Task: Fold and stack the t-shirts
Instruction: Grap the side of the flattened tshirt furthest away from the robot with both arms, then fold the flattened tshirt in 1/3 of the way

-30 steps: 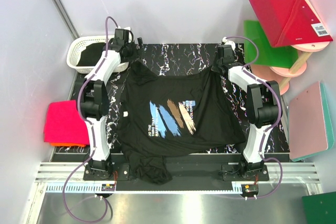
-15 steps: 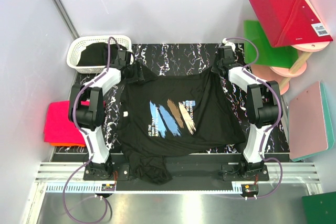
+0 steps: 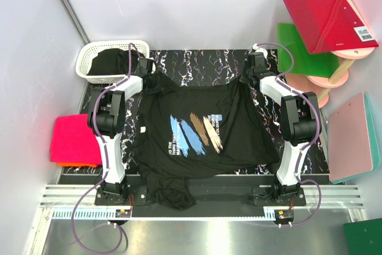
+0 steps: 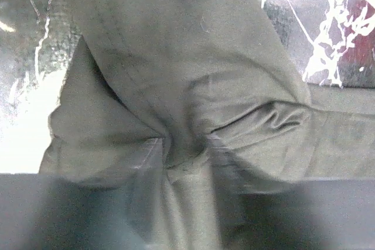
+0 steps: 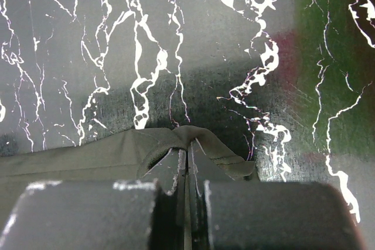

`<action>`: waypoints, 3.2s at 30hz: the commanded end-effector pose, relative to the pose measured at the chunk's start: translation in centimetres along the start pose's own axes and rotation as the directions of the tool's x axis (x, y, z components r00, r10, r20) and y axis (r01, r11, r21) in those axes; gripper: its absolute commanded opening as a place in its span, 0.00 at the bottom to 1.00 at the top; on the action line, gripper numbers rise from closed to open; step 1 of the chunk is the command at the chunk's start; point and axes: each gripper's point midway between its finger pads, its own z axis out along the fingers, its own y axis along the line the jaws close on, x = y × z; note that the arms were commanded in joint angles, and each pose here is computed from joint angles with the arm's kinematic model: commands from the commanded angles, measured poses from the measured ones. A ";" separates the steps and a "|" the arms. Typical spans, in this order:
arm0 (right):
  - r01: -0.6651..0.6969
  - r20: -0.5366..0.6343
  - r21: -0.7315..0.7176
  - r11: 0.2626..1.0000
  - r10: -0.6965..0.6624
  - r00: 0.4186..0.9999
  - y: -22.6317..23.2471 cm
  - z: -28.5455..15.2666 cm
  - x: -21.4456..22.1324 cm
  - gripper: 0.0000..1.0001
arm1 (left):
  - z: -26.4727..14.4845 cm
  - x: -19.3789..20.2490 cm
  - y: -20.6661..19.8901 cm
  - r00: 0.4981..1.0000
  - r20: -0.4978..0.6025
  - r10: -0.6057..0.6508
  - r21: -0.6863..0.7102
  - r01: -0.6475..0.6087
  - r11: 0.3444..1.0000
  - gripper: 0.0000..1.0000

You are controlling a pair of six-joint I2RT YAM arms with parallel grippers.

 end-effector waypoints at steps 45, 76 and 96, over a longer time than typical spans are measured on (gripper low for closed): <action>-0.020 0.025 -0.074 0.997 0.022 0.999 1.3 0.3 -0.9 0.00 | -2.2 -1.0 -0.4 0.998 0.059 -0.004 0.009 0.004 1.000 0.00; -0.045 -0.118 0.255 0.966 0.078 0.990 -6.2 -5.2 1.1 0.00 | -14.1 1.5 2.9 0.999 0.053 0.008 -0.178 0.002 0.984 0.00; 0.025 -0.442 0.370 0.929 0.152 0.884 -9.1 -4.7 11.4 0.00 | -12.7 10.5 6.0 0.986 -0.166 0.024 -0.324 -0.078 0.943 0.00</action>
